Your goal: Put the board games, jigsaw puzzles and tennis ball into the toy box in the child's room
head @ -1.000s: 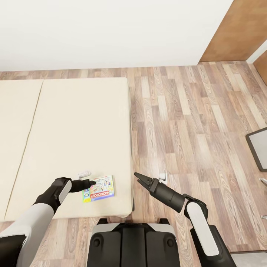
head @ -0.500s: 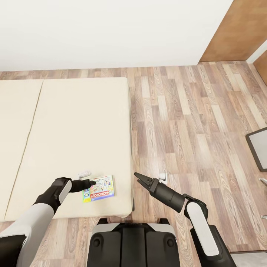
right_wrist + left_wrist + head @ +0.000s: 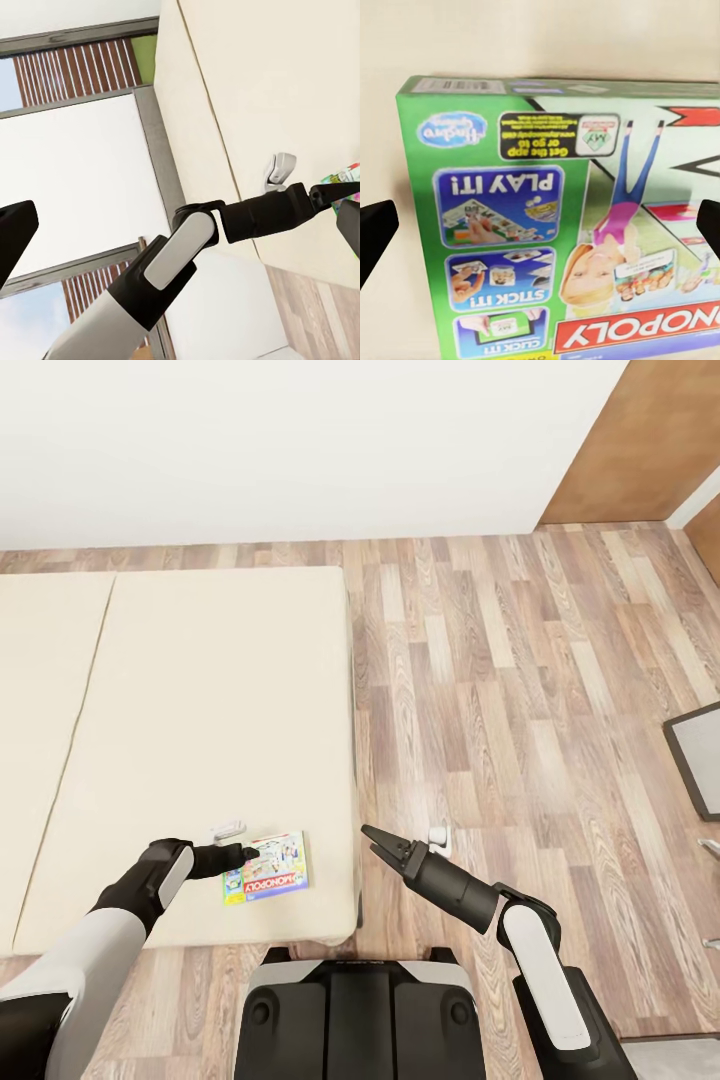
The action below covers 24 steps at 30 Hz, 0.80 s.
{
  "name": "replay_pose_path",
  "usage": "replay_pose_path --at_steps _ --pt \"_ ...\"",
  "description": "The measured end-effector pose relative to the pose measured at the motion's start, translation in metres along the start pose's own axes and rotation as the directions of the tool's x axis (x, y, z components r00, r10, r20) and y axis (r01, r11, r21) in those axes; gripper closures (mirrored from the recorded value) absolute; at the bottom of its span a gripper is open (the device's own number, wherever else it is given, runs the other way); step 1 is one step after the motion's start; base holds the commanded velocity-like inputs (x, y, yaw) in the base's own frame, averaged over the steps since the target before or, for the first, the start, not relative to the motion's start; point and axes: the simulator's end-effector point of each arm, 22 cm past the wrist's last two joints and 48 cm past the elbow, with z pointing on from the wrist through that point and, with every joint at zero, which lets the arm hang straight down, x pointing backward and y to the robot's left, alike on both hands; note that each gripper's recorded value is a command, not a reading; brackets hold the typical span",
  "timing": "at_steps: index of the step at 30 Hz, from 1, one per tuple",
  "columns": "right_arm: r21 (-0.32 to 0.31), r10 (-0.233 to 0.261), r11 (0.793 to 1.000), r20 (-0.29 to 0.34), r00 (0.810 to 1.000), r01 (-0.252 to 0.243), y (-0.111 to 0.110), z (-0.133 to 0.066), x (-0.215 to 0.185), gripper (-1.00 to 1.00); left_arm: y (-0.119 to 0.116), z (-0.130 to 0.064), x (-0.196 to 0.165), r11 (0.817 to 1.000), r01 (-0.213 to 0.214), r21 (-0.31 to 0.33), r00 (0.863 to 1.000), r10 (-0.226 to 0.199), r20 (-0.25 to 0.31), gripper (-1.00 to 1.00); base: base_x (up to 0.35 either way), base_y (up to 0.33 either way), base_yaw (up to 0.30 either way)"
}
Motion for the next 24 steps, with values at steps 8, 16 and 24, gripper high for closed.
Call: replay_pose_path --at_steps 8,16,24 --pt "0.0 0.0 1.0 0.0 1.0 0.0 -0.0002 0.0 0.0 -1.0 -0.0002 0.0003 0.0003 1.0 0.0 0.0 1.0 0.0 -0.001 -1.0 0.0 -0.049 0.0" --pt "0.0 0.0 1.0 0.0 1.0 0.0 -0.0002 0.0 0.0 -1.0 -0.0009 0.0005 0.0006 1.0 0.0 0.001 1.0 0.0 -0.001 -1.0 0.0 -0.136 0.0" --pt "0.002 0.0 1.0 0.002 1.0 0.0 -0.0006 0.0 -0.0003 -1.0 -0.0006 0.0004 0.0004 1.0 0.0 0.001 1.0 0.0 -0.001 -1.0 0.0 -0.014 0.0"
